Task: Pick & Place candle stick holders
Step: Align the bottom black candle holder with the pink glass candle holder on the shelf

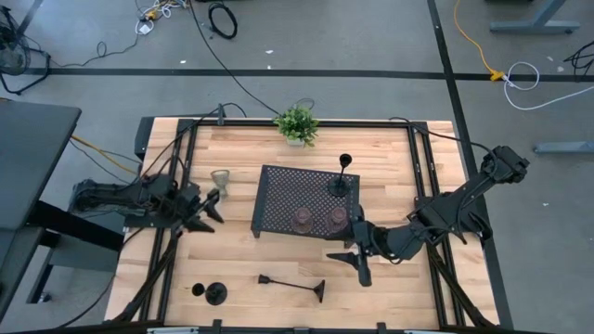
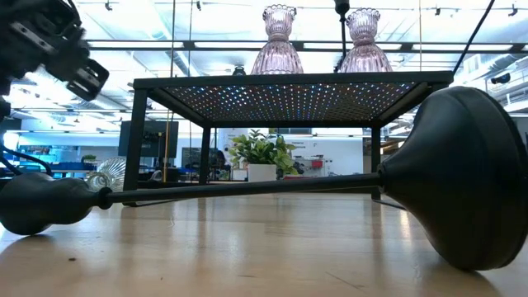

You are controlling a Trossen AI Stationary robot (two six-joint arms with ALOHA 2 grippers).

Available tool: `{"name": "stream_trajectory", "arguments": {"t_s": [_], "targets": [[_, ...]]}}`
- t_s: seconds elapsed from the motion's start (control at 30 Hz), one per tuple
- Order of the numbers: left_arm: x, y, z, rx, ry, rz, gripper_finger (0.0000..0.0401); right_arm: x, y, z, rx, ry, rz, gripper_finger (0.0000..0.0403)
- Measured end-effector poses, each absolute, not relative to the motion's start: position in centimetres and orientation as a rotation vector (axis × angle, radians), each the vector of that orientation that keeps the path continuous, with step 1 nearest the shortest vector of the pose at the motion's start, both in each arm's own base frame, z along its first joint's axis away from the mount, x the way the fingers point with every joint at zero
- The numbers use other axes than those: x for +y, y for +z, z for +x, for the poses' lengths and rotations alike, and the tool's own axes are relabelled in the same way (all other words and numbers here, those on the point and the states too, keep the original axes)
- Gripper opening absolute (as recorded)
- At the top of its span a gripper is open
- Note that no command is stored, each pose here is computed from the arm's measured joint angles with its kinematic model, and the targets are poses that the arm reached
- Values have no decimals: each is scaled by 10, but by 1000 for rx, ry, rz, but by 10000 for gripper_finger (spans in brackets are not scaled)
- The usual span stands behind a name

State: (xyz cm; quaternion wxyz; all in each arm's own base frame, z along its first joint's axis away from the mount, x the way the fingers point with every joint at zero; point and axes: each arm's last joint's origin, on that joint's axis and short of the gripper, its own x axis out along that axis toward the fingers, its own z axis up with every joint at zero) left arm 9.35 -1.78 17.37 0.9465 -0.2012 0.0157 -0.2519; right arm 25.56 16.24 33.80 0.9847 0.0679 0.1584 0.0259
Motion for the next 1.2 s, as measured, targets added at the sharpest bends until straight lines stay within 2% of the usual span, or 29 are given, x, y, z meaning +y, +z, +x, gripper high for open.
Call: {"name": "stream_trajectory", "arguments": {"t_s": [0.13, 0.33, 0.63, 1.2], "targets": [[-28, 175, 91, 45, -637, -405, 179, 162, 337, 255, 326, 47, 153, 185], [-44, 173, 86, 78, -729, -389, 179, 162, 335, 255, 345, 35, 189, 185], [-71, 161, 81, 232, -778, -357, 179, 162, 335, 255, 345, 30, 215, 185], [-116, 159, 69, 201, -783, -287, 179, 161, 335, 255, 335, -5, 223, 185]]}}
